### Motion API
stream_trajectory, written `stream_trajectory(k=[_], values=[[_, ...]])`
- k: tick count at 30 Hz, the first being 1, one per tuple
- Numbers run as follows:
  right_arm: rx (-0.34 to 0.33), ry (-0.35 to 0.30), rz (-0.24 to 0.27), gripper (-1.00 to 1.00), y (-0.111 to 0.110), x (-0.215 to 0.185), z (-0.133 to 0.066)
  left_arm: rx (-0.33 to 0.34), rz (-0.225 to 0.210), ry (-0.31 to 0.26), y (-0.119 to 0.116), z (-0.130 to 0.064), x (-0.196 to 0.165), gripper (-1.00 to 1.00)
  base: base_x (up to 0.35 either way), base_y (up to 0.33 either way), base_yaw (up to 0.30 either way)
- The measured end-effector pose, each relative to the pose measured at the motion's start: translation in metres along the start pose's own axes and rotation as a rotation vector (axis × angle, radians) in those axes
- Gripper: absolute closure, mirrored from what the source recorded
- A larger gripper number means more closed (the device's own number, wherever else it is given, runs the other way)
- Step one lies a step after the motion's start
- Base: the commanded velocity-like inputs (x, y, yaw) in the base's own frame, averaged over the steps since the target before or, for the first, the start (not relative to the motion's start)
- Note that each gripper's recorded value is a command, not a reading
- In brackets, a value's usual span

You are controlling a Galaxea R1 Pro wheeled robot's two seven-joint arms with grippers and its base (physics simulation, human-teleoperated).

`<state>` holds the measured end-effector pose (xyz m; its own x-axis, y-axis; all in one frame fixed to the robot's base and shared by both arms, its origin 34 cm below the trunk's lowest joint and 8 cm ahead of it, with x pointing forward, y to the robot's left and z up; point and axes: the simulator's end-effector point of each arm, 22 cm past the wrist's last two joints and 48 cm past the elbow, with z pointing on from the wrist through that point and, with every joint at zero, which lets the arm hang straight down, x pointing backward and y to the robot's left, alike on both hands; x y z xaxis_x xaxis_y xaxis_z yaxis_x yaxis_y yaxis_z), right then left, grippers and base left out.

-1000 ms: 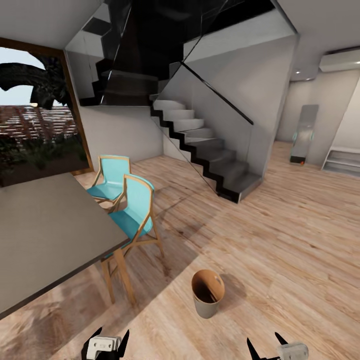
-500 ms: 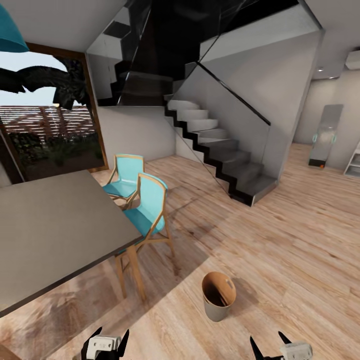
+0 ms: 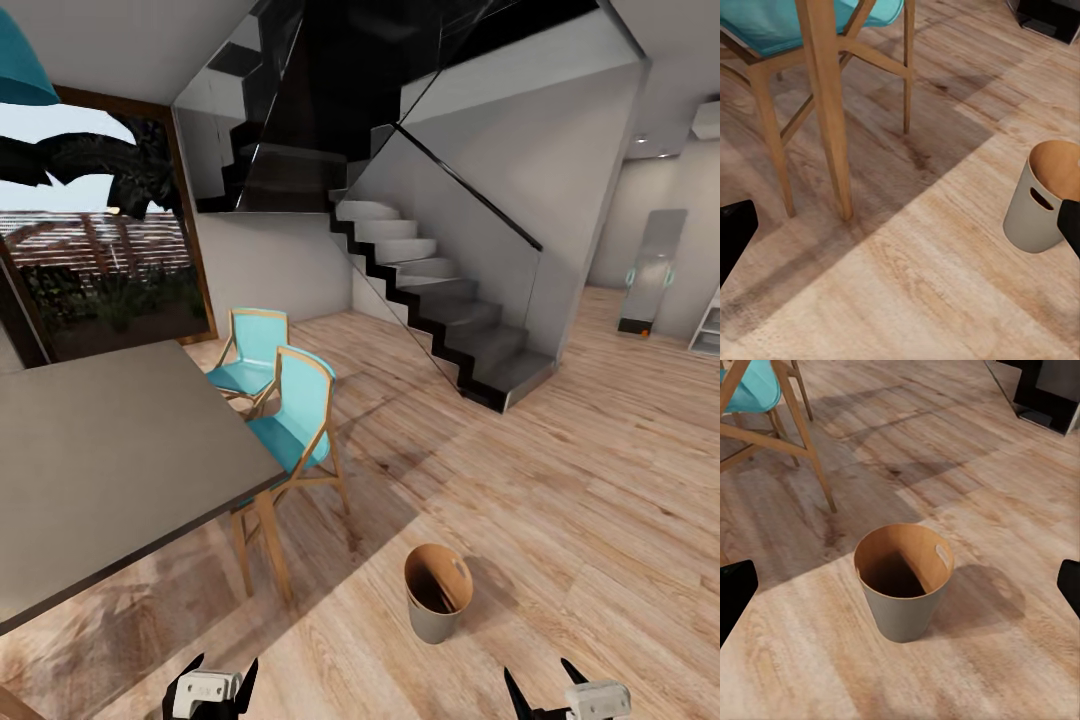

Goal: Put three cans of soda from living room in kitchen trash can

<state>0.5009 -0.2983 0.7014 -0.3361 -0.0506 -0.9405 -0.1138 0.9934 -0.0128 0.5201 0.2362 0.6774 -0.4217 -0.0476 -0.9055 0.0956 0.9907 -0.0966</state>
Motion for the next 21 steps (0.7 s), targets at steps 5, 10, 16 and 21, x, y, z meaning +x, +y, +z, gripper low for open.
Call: stream_trajectory(k=[5,10,16,21], values=[[-0.001,0.003,0.0,-1.0,0.001,0.0012,0.0004,0.0,0.0,0.001,0.0,-0.0001,0.0005,-1.0,0.0,0.0,0.0],[-0.002,0.008,0.002,-1.0,0.0016,0.0035,0.0003,0.0,0.0,0.002,0.0,-0.0001,0.0008,-1.0,0.0,-0.002,0.0],[-0.005,0.012,0.002,-1.0,0.0034,0.0049,0.0003,0.0,0.001,0.003,-0.0001,-0.0001,0.0014,-1.0,0.0,-0.152,0.0],[-0.007,0.014,0.001,-1.0,0.0052,0.0056,0.0004,0.0,0.001,0.003,-0.0003,-0.0001,0.0014,-1.0,0.0,-0.249,0.0]])
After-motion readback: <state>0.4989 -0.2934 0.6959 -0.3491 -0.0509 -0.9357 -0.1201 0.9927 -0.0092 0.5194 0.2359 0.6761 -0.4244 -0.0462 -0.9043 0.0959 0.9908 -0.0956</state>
